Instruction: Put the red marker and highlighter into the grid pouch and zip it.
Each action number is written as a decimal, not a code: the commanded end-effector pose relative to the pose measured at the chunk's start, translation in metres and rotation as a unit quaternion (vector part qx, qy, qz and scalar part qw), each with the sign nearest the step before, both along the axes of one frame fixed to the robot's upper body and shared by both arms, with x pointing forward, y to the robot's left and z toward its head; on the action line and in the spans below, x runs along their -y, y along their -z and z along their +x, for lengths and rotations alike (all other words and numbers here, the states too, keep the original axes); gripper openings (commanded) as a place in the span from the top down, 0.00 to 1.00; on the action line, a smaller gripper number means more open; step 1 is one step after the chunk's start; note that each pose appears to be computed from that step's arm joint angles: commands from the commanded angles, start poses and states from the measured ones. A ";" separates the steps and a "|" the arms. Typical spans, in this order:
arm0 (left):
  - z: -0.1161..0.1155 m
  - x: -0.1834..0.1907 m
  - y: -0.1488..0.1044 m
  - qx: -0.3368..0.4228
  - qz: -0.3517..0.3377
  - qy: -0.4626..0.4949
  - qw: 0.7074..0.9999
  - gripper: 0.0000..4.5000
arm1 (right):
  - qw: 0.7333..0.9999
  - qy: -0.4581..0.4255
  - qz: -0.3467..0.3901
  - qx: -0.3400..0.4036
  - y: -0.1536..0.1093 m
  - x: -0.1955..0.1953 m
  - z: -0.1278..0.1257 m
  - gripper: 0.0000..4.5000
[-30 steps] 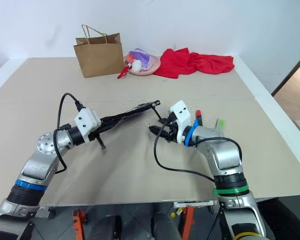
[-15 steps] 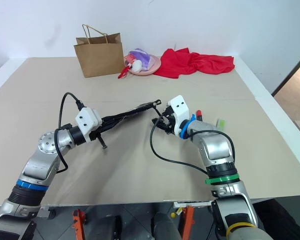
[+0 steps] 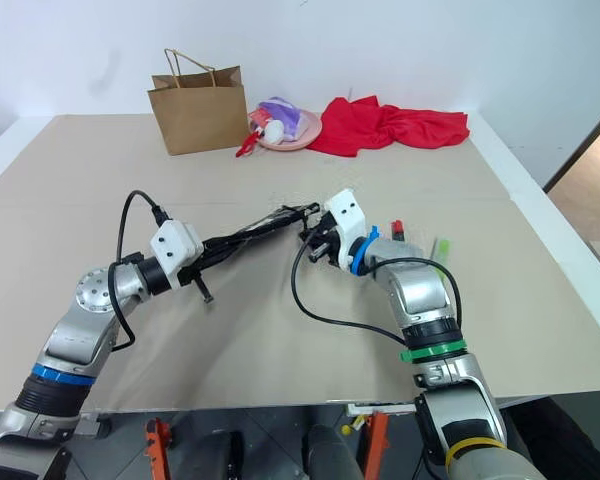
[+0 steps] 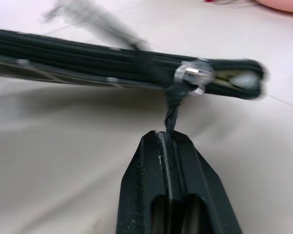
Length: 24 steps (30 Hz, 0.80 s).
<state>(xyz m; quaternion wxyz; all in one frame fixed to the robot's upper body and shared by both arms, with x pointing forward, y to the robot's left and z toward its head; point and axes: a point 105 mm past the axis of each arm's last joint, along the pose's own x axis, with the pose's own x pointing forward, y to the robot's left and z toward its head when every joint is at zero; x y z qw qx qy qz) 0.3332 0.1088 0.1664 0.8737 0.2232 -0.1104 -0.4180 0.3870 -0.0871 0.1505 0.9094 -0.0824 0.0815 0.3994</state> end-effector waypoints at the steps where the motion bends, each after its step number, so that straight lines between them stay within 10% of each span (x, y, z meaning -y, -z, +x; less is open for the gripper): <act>1: -0.002 -0.004 -0.011 0.027 -0.006 -0.004 1.000 1.00 | 0.999 -0.038 0.010 0.032 -0.018 -0.011 -0.009 0.99; 24: -0.001 -0.003 -0.006 0.022 -0.010 0.002 1.000 1.00 | 0.985 -0.159 -0.006 0.064 -0.038 -0.074 -0.038 0.99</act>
